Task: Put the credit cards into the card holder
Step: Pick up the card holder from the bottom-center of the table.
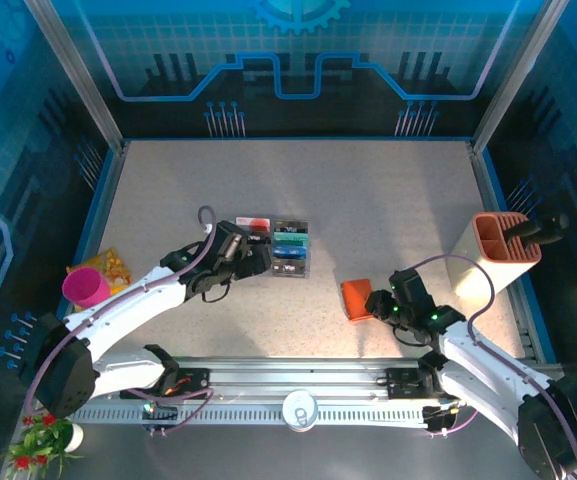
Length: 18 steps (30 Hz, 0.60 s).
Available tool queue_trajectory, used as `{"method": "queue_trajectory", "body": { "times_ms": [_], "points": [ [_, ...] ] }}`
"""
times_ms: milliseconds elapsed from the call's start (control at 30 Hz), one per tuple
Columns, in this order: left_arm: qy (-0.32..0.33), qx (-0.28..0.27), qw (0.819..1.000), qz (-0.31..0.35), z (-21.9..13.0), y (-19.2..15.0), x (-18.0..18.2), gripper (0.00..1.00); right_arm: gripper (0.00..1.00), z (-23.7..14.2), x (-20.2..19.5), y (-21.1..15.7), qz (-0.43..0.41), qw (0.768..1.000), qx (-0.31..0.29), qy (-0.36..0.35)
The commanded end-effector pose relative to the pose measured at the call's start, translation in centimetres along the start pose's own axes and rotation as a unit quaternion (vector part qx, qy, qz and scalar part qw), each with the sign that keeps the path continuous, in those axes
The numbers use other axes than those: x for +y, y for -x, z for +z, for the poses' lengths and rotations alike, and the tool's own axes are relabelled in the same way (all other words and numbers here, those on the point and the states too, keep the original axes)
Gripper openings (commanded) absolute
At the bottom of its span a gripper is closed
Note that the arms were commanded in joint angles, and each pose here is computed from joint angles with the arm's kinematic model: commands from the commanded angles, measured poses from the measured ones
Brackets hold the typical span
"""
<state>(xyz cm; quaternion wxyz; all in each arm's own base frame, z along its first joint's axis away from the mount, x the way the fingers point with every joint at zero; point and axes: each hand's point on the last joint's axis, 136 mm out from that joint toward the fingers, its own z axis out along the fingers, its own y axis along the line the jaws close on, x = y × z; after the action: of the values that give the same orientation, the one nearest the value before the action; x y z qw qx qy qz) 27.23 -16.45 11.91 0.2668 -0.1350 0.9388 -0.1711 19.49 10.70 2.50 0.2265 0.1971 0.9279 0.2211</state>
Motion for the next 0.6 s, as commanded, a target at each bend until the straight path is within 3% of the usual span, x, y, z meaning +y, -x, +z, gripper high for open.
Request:
{"method": "queue_trajectory", "body": {
  "times_ms": [0,167,367,567],
  "points": [
    [-0.003,0.003,1.0,-0.001,0.2,-0.3,-0.1,0.99,0.34,0.0,0.3,-0.3,0.013,1.0,0.005,0.014],
    [-0.003,0.003,1.0,-0.002,0.3,-0.3,-0.1,0.99,0.31,0.3,0.2,-0.5,0.016,1.0,0.007,0.016],
    [-0.015,0.007,1.0,-0.009,0.3,-0.6,-0.3,0.99,0.0,0.3,1.0,-0.5,0.017,0.999,0.009,0.038],
    [-0.039,-0.016,0.997,-0.064,-0.9,0.2,-0.8,0.99,0.0,-0.8,4.4,0.1,0.009,0.994,0.015,0.106]
  ]
}}
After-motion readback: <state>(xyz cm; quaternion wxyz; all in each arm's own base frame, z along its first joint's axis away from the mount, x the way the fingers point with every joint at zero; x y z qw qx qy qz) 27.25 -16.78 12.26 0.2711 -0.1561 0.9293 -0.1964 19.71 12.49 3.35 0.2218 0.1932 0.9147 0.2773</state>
